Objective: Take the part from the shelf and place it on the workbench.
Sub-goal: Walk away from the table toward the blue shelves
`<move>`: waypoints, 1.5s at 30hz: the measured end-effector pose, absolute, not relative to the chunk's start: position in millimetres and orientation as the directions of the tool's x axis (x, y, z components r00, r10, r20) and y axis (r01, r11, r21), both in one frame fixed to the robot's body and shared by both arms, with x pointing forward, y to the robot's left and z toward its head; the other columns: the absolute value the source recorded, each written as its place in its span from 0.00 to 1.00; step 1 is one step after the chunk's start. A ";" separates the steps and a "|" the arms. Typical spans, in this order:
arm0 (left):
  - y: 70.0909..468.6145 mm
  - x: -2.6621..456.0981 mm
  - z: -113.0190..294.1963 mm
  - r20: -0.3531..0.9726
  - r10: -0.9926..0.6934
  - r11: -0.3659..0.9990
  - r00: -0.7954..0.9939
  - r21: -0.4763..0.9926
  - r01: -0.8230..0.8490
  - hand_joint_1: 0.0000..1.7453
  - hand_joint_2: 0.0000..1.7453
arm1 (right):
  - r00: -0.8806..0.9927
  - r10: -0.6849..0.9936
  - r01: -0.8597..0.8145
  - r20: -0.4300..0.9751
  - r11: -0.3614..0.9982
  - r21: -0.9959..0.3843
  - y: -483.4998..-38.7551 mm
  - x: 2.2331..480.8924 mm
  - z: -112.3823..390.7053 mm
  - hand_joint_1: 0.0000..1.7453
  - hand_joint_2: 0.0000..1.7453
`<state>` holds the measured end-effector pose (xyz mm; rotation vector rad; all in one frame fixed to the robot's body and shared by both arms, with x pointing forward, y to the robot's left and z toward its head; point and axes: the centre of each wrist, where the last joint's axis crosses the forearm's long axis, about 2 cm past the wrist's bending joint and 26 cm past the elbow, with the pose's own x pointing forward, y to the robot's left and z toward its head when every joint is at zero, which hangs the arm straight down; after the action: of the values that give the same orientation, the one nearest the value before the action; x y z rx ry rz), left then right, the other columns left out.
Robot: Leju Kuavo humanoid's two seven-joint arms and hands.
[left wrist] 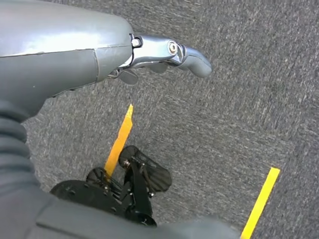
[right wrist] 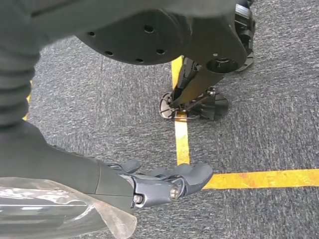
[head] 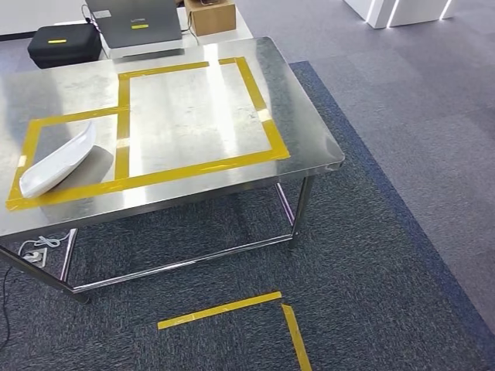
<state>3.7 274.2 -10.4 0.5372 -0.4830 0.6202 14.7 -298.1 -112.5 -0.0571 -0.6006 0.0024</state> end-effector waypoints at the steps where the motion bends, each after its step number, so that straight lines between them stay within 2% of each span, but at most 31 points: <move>1: 274.0 3.6 -10.5 0.567 0.410 0.689 0.714 0.321 -0.650 0.00 0.00 | 0.825 0.019 0.015 0.565 0.998 -0.055 -298.4 14.7 -112.5 0.00 0.00; 9: 272.7 3.6 -10.9 0.564 0.409 0.693 0.717 0.319 -0.647 0.00 0.00 | 0.824 0.021 0.016 0.566 0.998 -0.060 -299.6 14.7 -112.5 0.00 0.00; 13: 272.4 3.5 -11.1 0.564 0.408 0.694 0.718 0.319 -0.645 0.00 1.00 | 0.821 0.021 0.017 0.570 0.998 -0.060 -300.0 14.6 -112.5 0.00 1.00; 15: 271.9 3.4 -11.1 0.563 0.398 0.704 0.725 0.319 -0.635 0.00 1.00 | 0.820 0.021 0.017 0.572 0.998 -0.061 -300.5 14.6 -112.5 0.00 1.00; 19: 270.8 3.1 -11.2 0.567 0.387 0.723 0.727 0.302 -0.621 0.00 0.00 | 0.818 0.003 0.025 0.575 0.999 -0.041 -302.0 14.3 -112.5 0.00 0.00; 34: 269.2 3.9 -11.4 0.596 0.432 0.689 0.677 0.266 -0.674 0.00 0.00 | 0.801 -0.028 0.072 0.599 0.996 -0.050 -309.7 14.2 -112.4 0.00 0.00; 38: 269.2 4.2 -11.5 0.598 0.427 0.687 0.679 0.274 -0.673 0.00 1.00 | 0.801 -0.027 0.074 0.598 0.996 -0.053 -310.1 14.2 -112.3 0.00 1.00; 39: 269.1 4.2 -11.6 0.597 0.420 0.693 0.684 0.275 -0.666 0.00 1.00 | 0.802 -0.026 0.074 0.596 0.996 -0.057 -310.2 14.2 -112.3 0.00 1.00; 43: 268.4 5.3 -12.5 0.603 0.374 0.739 0.705 0.266 -0.619 0.00 0.00 | 0.805 -0.021 0.077 0.593 0.995 -0.069 -310.4 14.2 -112.3 0.00 0.00; 45: 268.4 6.3 -12.9 0.613 0.369 0.742 0.698 0.258 -0.619 0.00 0.00 | 0.801 -0.027 0.080 0.598 0.995 -0.063 -310.3 14.2 -112.3 0.00 0.00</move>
<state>6.3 268.4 -12.9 0.4752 -0.5655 0.5739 14.2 -310.3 -112.3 -0.0865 -0.6389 -0.0575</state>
